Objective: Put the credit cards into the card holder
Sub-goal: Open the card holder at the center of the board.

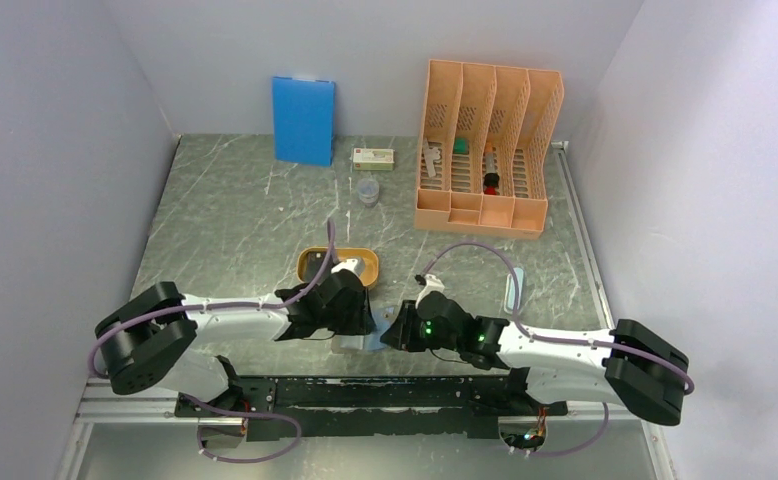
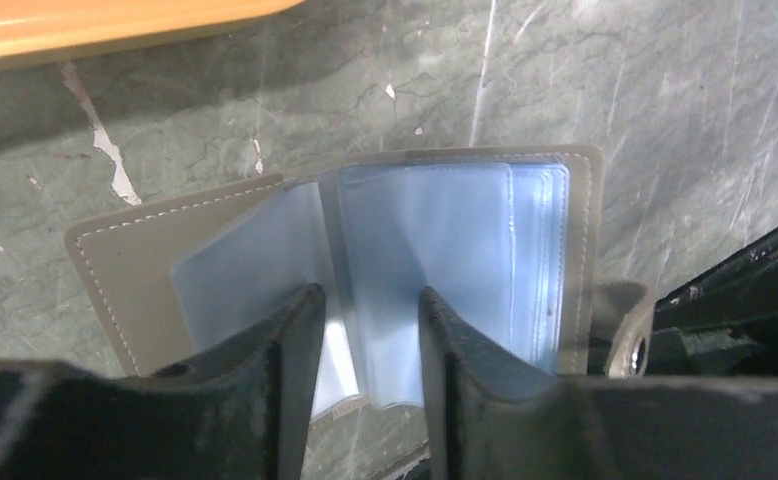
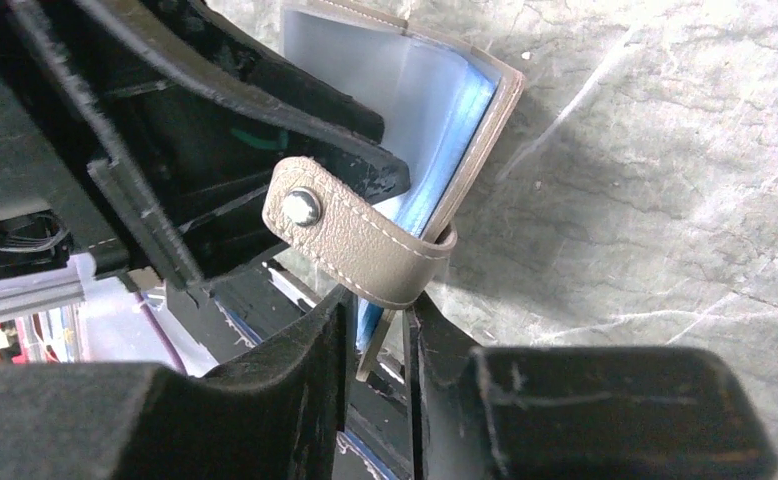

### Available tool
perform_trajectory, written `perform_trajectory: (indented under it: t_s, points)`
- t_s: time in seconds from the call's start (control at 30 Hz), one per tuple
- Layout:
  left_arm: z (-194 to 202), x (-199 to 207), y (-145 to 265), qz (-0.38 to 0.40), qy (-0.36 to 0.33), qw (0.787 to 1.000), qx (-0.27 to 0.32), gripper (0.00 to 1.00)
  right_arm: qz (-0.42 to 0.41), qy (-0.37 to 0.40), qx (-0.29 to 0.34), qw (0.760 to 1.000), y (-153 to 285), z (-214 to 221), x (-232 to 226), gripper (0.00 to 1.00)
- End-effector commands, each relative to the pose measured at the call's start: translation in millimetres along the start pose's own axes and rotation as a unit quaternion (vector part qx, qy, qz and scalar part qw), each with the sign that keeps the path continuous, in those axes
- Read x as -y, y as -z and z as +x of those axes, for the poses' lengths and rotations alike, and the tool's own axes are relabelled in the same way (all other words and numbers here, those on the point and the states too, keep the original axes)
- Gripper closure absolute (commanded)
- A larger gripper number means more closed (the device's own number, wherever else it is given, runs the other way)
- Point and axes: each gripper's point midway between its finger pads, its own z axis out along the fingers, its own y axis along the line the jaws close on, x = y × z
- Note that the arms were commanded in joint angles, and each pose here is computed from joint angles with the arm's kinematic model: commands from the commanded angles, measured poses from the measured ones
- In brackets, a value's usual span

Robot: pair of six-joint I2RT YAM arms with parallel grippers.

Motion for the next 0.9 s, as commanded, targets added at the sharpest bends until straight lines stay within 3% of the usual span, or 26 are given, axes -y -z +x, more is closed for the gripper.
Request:
perform_trajectory:
  t_s: [0.0, 0.13, 0.37, 0.87]
  points:
    - [7.0, -12.1, -6.9, -0.020, -0.011, 1.000, -0.002, 0.60, -0.023, 0.000, 0.017, 1.000, 4.2, -6.6, -9.2, 0.72]
    - [14.8, -24.4, -11.0, -0.038, -0.010, 0.999, -0.010, 0.77, -0.017, -0.007, 0.022, 1.000, 6.2, -7.4, -5.6, 0.69]
    - [21.4, -35.0, -14.5, -0.055, -0.010, 0.998, -0.017, 0.92, 0.010, -0.029, 0.034, 0.999, 9.4, -7.8, 8.2, 0.70]
    - [27.3, -38.8, -14.7, -0.056, -0.005, 0.998, -0.025, 0.95, 0.051, -0.019, 0.009, 0.998, -1.9, -1.7, 17.1, 0.72]
